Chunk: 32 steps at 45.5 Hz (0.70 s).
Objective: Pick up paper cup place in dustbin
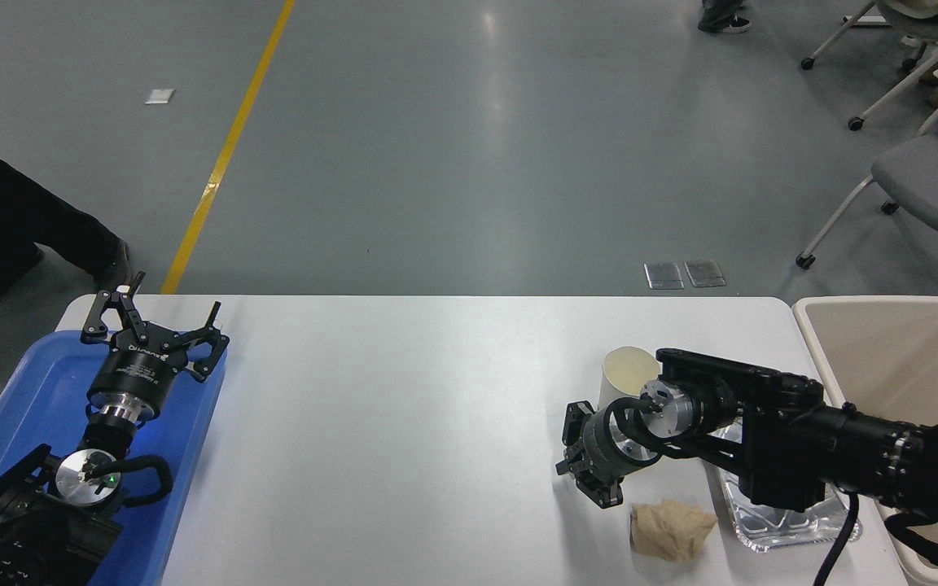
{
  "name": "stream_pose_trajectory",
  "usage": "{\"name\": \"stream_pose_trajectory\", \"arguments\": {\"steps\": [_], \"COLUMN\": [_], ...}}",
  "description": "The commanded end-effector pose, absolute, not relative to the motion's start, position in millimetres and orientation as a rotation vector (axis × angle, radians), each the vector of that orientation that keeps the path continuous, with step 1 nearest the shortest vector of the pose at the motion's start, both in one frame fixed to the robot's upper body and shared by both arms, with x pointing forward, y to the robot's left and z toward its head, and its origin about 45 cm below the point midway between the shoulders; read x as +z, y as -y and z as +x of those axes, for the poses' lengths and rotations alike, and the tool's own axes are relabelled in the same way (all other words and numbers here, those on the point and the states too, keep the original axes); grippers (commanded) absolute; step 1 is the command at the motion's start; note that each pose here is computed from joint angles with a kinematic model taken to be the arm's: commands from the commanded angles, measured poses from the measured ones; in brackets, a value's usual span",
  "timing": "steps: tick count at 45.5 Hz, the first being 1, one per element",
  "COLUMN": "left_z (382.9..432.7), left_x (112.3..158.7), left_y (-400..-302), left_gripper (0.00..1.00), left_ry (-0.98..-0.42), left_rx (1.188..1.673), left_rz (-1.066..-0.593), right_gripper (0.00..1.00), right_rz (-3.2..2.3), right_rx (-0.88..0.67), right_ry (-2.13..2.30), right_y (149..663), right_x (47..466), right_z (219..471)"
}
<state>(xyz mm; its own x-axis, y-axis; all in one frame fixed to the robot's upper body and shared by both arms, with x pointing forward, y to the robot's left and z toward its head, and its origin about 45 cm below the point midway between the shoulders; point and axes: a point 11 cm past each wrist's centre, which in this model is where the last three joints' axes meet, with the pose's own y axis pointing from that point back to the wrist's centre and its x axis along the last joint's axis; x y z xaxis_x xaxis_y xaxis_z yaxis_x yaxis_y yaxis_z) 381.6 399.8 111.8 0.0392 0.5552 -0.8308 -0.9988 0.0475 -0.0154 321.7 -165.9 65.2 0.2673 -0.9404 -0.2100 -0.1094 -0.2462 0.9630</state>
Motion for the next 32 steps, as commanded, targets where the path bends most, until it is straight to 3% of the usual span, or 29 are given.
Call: {"name": "stream_pose_trajectory", "arguments": {"steps": [1, 32], "left_z": [381.6, 381.6], "left_x": [111.9, 111.9], "left_y": [-400.0, -400.0], "left_gripper": [0.99, 0.99], "left_ry": [-0.765, -0.765], "left_rx": [1.383, 1.383], "left_rz": [-0.753, -0.753], "right_gripper": [0.00, 0.00], "right_rz": [1.598, 1.613], "right_rx": [-1.109, -1.099], "right_ry": [0.986, 0.981], "right_y": [163.1, 158.1], "right_x": [64.5, 68.6], "right_z": [319.5, 322.5]}}
